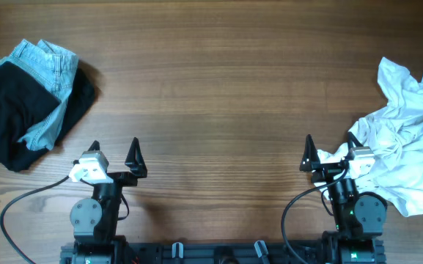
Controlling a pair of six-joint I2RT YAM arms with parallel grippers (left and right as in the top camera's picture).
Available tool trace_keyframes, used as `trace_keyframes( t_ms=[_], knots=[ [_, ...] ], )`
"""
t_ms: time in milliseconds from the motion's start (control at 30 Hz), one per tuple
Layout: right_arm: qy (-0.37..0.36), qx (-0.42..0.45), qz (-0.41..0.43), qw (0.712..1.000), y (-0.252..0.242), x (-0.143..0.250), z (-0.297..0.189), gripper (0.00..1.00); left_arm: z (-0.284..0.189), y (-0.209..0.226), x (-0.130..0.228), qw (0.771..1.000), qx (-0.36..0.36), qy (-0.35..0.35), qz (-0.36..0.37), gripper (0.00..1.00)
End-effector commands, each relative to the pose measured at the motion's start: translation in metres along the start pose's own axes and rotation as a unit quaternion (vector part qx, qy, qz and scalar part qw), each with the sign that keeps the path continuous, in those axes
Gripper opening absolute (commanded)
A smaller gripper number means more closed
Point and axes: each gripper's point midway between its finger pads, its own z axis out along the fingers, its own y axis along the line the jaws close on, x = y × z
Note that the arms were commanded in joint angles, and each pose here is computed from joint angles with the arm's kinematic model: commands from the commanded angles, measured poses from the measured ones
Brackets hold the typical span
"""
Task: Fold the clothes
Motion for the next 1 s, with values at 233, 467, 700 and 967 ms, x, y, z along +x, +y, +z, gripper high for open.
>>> trace_keyframes(
  t_ms=[233, 467, 700, 967],
  knots=[
    [-0.005, 0.007, 0.003, 1.000, -0.0023, -0.0023, -0.0003, 1.00, 0.0001, -0.0038, 0.0027, 1.000, 0.014, 0.001, 0.003, 1.00],
    [-0.005, 0.007, 0.003, 1.000, -0.0023, -0.0023, -0.0003, 1.00, 0.0001, -0.0038, 0.0027, 1.000, 0.014, 0.001, 0.003, 1.00],
    [-0.005, 0.007, 0.003, 1.000, -0.0023, -0.0023, -0.0003, 1.00, 0.0001, -0.0038, 0.0027, 1.000, 0.014, 0.001, 0.003, 1.00],
    [-0.005, 0.007, 0.003, 1.000, -0.0023, -0.0023, -0.0003, 1.00, 0.0001, -0.0038, 0.0026, 1.000, 0.014, 0.001, 0.003, 1.00]
  ],
)
